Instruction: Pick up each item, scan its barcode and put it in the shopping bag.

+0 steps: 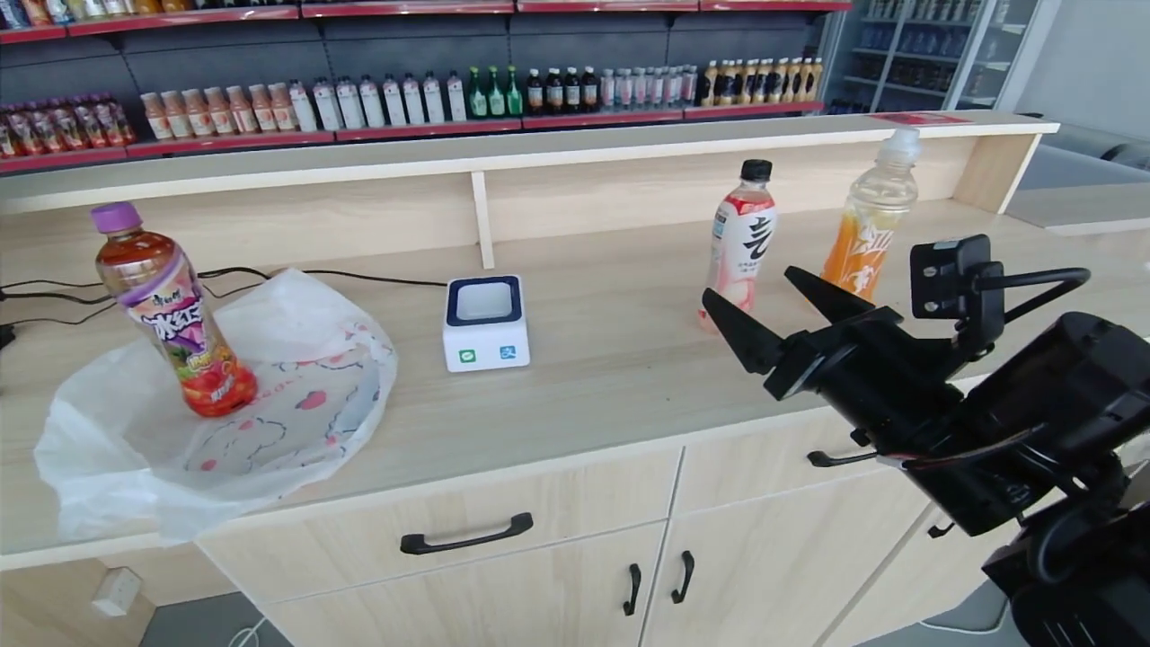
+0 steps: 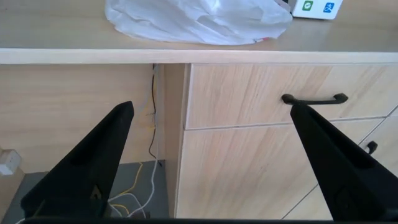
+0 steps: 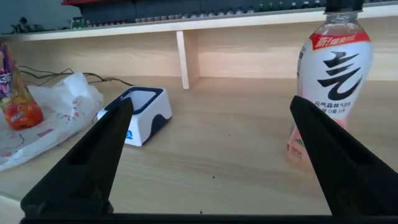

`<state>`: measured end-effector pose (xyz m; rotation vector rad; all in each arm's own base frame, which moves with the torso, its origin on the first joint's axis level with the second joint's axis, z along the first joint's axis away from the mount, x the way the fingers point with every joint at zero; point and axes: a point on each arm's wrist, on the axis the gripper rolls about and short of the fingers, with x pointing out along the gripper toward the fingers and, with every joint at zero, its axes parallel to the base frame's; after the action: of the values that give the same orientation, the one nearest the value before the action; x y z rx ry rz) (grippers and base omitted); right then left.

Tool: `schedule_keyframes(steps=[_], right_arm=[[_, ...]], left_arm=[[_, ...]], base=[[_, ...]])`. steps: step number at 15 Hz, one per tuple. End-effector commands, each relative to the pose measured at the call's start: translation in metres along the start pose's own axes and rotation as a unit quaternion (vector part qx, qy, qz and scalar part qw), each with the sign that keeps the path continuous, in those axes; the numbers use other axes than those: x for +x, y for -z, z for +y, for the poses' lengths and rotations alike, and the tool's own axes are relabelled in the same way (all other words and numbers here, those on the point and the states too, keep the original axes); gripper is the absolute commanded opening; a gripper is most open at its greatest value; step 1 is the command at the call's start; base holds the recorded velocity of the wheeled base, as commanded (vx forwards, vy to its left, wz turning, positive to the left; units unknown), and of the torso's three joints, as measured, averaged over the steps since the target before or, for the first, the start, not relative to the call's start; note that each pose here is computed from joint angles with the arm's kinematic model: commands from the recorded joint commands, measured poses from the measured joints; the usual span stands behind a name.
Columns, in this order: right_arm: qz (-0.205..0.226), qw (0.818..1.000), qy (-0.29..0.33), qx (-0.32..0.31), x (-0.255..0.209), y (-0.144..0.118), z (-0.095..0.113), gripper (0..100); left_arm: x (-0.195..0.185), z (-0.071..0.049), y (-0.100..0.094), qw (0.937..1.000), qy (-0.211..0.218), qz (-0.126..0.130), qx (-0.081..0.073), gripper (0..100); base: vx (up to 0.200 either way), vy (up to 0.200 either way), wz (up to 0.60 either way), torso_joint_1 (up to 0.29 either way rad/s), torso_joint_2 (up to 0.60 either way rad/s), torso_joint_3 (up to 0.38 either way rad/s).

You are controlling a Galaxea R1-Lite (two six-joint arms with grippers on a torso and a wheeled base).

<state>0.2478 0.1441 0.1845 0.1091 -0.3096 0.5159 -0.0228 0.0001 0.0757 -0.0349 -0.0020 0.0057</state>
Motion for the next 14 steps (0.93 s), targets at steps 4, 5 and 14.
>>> schedule_keyframes(steps=[4,5,14], right_arm=[[0.014,1.0,0.0,0.0,-0.004,0.0055,0.0003,100],[0.018,1.0,0.0,0.0,-0.0056,0.0071,0.0002,100],[0.032,0.999,-0.011,0.003,-0.0104,0.0121,0.0065,100]], left_arm=[[0.0001,0.0,-0.0002,1.0,0.0,0.0,0.0,100],[0.0001,0.0,-0.0002,1.0,0.0,0.0,0.0,100],[0.0,0.0,-0.0001,1.0,0.001,-0.001,0.001,100]], base=[[0.0,-0.2,0.3,0.001,0.0,0.002],[0.0,-0.2,0.0,0.002,0.0,0.002],[0.133,-0.156,0.0,0.003,0.0,0.004]])
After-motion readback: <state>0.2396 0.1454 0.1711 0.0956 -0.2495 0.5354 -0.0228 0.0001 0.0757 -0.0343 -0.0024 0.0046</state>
